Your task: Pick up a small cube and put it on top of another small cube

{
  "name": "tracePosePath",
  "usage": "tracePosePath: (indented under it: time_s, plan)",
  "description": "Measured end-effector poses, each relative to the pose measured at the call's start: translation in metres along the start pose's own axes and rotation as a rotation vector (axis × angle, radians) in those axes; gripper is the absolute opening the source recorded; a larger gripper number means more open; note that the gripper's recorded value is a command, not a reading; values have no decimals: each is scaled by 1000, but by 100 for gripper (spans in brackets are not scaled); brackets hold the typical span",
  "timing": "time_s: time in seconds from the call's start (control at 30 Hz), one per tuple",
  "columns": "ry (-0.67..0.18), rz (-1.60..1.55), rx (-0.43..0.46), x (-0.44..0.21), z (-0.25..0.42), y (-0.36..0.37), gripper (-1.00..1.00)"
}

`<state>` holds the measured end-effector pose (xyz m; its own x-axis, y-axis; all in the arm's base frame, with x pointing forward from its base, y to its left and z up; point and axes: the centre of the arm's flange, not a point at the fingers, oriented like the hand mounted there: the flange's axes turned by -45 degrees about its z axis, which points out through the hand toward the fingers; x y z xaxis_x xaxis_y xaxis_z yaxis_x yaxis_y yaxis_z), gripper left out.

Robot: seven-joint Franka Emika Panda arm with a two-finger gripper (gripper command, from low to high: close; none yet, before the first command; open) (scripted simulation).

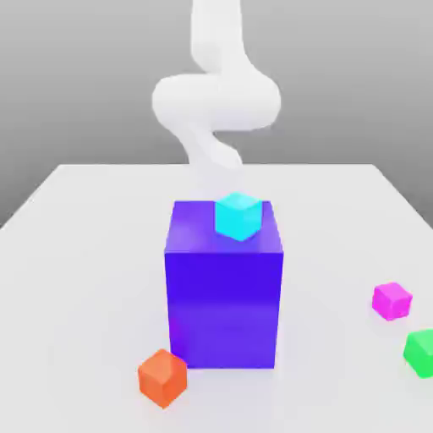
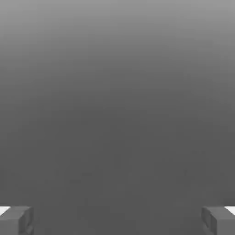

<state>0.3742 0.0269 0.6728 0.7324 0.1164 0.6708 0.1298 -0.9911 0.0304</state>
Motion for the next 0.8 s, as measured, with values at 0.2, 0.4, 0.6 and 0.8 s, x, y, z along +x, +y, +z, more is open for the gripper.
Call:
tracePosePath:
  time_s: [0.2,0.4,0.6,0.8]
  plan:
    - [-137,-329,162,-28,107,-79,0]
    - [-252,-665,312,-90,188,-167,0]
    - [-350,-1014,452,-181,243,-249,0]
    - [-432,-1390,584,-294,270,-312,0]
